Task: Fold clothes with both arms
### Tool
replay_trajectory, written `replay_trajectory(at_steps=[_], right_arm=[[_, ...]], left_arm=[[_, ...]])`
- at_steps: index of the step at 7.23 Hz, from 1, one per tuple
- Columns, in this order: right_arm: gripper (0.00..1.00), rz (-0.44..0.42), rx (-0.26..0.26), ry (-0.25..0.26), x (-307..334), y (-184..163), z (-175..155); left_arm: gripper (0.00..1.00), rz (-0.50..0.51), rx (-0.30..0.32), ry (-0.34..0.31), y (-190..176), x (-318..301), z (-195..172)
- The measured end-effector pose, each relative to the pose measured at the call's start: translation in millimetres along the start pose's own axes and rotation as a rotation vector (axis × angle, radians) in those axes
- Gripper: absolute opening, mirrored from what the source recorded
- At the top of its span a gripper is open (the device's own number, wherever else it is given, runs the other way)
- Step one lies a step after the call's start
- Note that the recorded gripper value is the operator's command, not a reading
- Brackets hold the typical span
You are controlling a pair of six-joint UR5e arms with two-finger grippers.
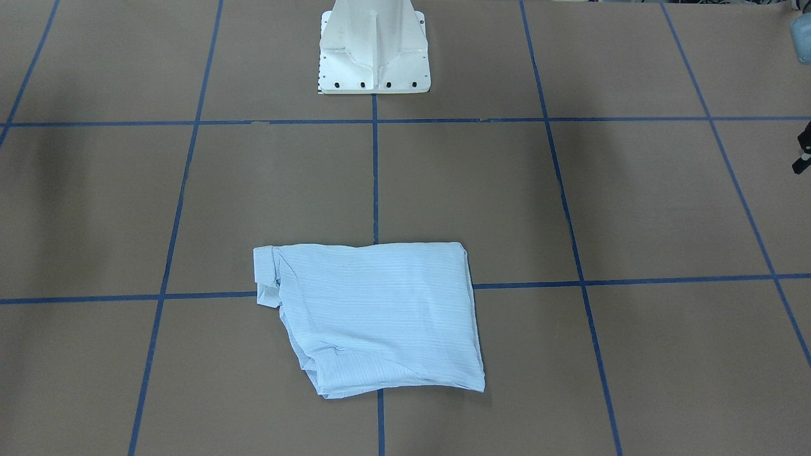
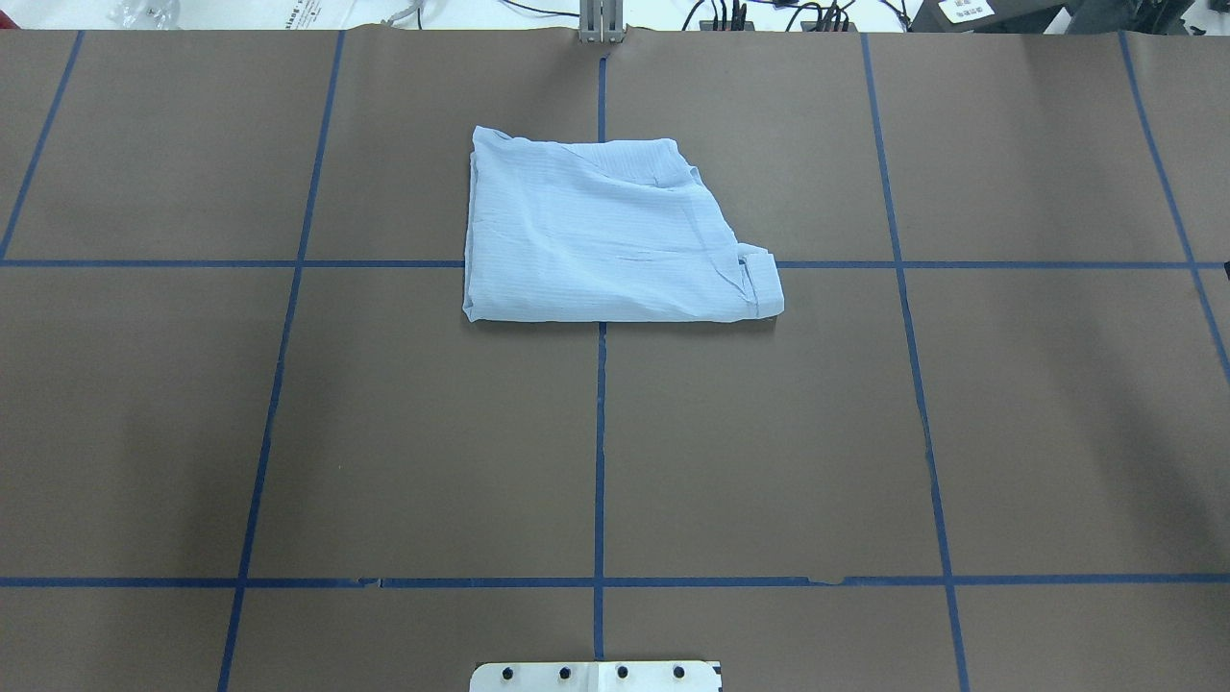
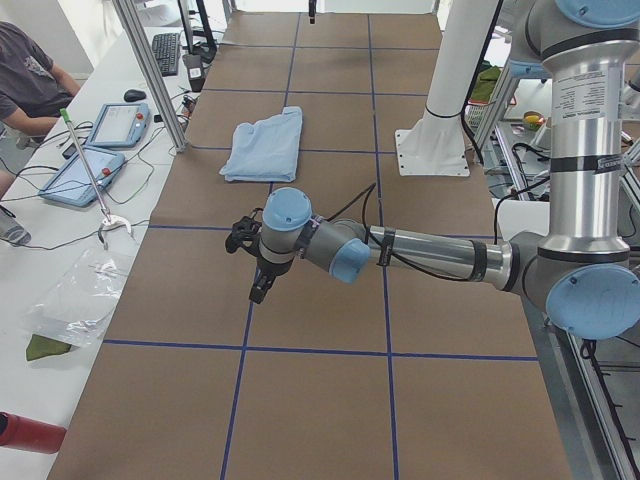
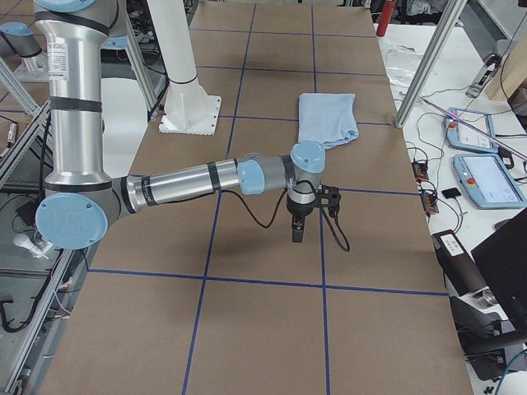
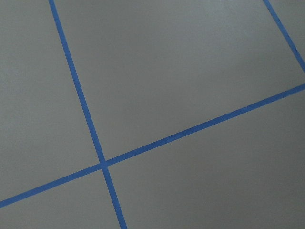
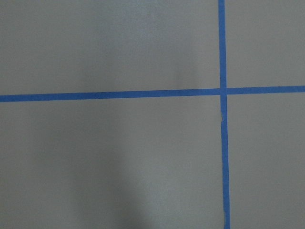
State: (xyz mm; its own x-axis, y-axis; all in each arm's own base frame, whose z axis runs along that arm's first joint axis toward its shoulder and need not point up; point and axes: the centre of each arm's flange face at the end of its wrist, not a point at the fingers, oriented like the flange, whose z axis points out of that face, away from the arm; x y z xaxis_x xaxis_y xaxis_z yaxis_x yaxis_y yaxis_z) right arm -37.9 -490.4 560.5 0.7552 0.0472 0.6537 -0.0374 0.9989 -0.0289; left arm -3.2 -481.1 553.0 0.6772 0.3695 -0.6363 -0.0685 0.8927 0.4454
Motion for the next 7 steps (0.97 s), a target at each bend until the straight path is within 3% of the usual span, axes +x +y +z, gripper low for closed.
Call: replay_trajectory(at_steps=[3,5,7], right_arm=[[1.00,0.033,-0.017,0.003,22,2,9],[1.00,0.063,0.011,-0.008,54,4,-8],[1.00,-0.016,-0.007,-0.011,84,13,-1]], left_arm=[[1.00,0.001,0.003,0.006,1,3,-4],[1.00,-0.002,0.000,0.007,3,3,-4],[1.00,-0.005,-0.002,0.006,3,1,-2]])
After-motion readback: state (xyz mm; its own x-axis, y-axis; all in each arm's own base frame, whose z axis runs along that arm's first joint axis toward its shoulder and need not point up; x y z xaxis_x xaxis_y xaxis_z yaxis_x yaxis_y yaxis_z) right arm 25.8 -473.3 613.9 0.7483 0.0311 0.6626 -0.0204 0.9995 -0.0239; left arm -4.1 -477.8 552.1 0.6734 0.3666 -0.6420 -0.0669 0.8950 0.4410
